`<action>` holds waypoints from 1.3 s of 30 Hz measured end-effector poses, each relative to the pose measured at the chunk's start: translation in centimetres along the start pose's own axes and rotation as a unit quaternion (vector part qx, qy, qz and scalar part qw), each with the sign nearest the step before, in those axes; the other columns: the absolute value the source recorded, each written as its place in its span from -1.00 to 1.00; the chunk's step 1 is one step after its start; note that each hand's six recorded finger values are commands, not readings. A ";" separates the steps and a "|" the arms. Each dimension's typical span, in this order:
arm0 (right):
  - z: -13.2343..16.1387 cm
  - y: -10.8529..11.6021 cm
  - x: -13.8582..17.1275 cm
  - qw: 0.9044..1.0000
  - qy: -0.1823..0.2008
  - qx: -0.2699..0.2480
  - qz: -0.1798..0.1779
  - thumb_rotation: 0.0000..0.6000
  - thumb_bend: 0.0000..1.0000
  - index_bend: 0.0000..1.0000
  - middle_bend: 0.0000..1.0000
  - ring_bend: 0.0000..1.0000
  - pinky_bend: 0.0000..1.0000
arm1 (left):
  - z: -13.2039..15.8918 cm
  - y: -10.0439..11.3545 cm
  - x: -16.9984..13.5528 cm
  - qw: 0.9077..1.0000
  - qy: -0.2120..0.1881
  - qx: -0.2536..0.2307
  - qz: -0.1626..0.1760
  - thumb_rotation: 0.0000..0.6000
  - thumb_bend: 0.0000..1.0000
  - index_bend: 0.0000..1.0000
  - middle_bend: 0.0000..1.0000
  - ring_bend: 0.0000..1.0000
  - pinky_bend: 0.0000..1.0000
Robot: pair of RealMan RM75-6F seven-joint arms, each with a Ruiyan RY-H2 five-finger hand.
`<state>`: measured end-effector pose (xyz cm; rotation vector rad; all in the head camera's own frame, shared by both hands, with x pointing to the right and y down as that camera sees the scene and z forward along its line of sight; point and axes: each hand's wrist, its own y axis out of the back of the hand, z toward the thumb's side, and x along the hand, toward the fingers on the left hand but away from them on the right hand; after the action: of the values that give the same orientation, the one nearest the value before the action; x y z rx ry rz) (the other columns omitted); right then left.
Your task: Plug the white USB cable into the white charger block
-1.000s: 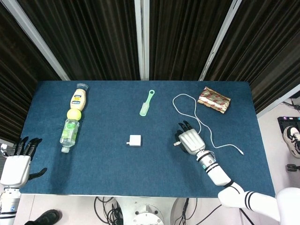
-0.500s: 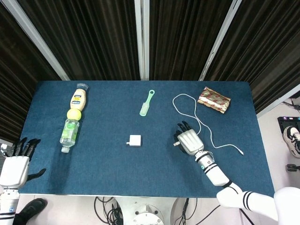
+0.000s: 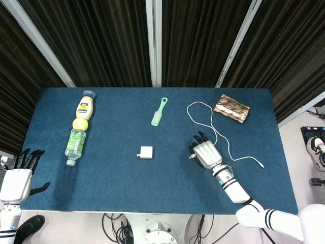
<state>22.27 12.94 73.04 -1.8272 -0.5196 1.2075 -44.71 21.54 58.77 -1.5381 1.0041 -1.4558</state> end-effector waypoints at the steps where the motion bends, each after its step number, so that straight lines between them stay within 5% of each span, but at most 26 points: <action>1: 0.0 0.2 0.1 1.000 0.000 -0.001 -0.002 1.00 -0.26 0.22 -0.08 -0.61 -0.90 | 0.1 0.0 0.1 1.000 -0.001 0.001 0.000 1.00 -0.82 -0.76 -0.78 -0.97 -1.00; 11: -0.6 1.3 0.9 1.000 -0.006 -0.009 -0.010 1.00 -0.24 0.25 0.08 -0.46 -0.87 | 2.1 0.1 1.8 0.999 -0.043 0.026 -0.016 1.00 -0.82 -0.76 -0.78 -0.97 -1.00; 20: -1.4 2.0 1.8 1.000 -0.013 -0.018 -0.017 1.00 -0.24 0.25 0.07 -0.46 -0.87 | 6.6 -0.7 5.1 0.990 -0.119 0.047 -0.054 1.00 -0.82 -0.76 -0.78 -0.97 -1.00; 31: -2.8 6.7 2.8 0.997 -0.021 -0.026 -0.064 1.00 -0.24 0.25 0.06 -0.46 -0.87 | 18.8 -5.1 11.0 0.956 -0.253 0.054 -0.140 1.00 -0.82 -0.65 -0.74 -0.95 -1.00; 39: -4.7 9.9 4.6 0.995 -0.044 -0.023 -0.092 1.00 -0.24 0.26 0.05 -0.46 -0.86 | 26.2 -8.0 14.8 0.949 -0.266 0.039 -0.167 1.00 -0.81 -0.59 -0.73 -0.91 -0.99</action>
<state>27.39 8.87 63.15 -1.7273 -0.7543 1.1626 -17.81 11.49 70.72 -1.9643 0.3733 -1.1690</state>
